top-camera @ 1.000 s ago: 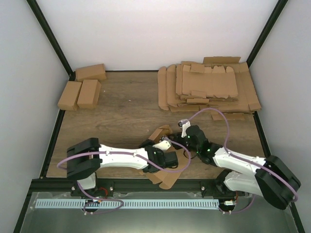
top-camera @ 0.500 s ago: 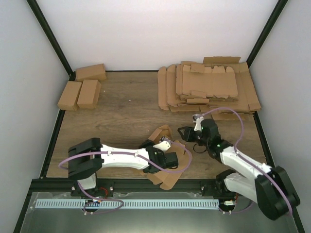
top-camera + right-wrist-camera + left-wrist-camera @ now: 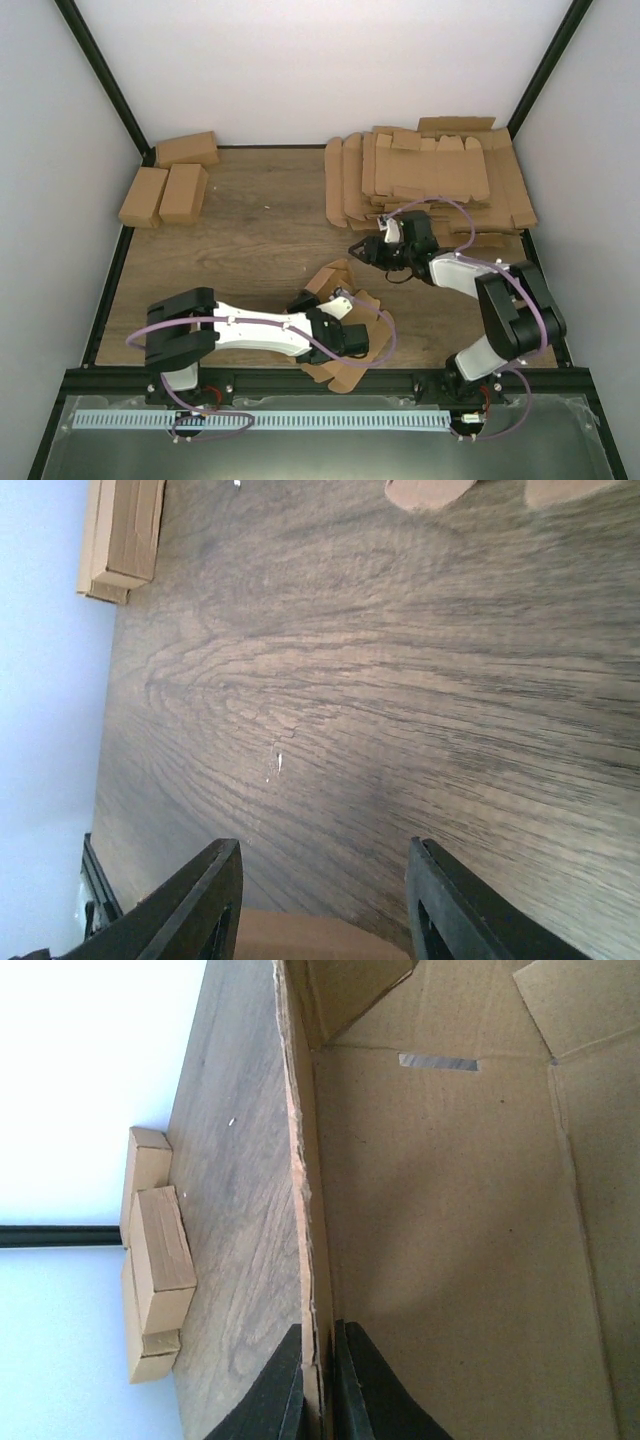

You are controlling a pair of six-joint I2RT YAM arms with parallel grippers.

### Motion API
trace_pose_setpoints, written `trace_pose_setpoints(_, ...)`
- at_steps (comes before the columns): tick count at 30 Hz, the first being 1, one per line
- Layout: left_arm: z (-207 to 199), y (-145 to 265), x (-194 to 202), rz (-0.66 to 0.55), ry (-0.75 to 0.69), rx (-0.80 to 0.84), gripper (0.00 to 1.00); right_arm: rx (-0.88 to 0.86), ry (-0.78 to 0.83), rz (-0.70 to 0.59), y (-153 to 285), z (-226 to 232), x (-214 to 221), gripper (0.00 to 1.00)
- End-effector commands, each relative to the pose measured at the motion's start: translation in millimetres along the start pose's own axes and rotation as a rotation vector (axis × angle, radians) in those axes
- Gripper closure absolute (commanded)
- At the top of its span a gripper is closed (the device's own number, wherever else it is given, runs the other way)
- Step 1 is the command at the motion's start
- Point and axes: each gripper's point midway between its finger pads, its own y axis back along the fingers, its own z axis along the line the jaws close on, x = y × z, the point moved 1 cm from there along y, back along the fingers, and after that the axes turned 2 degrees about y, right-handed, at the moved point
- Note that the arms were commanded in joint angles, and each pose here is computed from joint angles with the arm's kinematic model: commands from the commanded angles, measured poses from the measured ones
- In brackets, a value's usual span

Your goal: Fold the paper box

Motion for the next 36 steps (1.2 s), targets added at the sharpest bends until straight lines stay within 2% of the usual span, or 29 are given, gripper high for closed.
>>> trace_pose_setpoints(1, 3, 4, -7, -0.022, 0.004, -0.035, 0.92, -0.113, -0.005, 0.068, -14, 16, -4, 0.53)
trace_pose_setpoints(7, 1, 5, -9, -0.036, -0.008, -0.046, 0.91, -0.158, 0.000, 0.129, -29, 23, 15, 0.53)
trace_pose_setpoints(23, 42, -14, -22, -0.048, 0.035, -0.077, 0.91, -0.196, 0.045, 0.108, -36, 45, -17, 0.53)
trace_pose_setpoints(36, 11, -20, -17, -0.012, -0.013, -0.027, 0.92, -0.217, 0.031, 0.118, -33, 37, 1, 0.54)
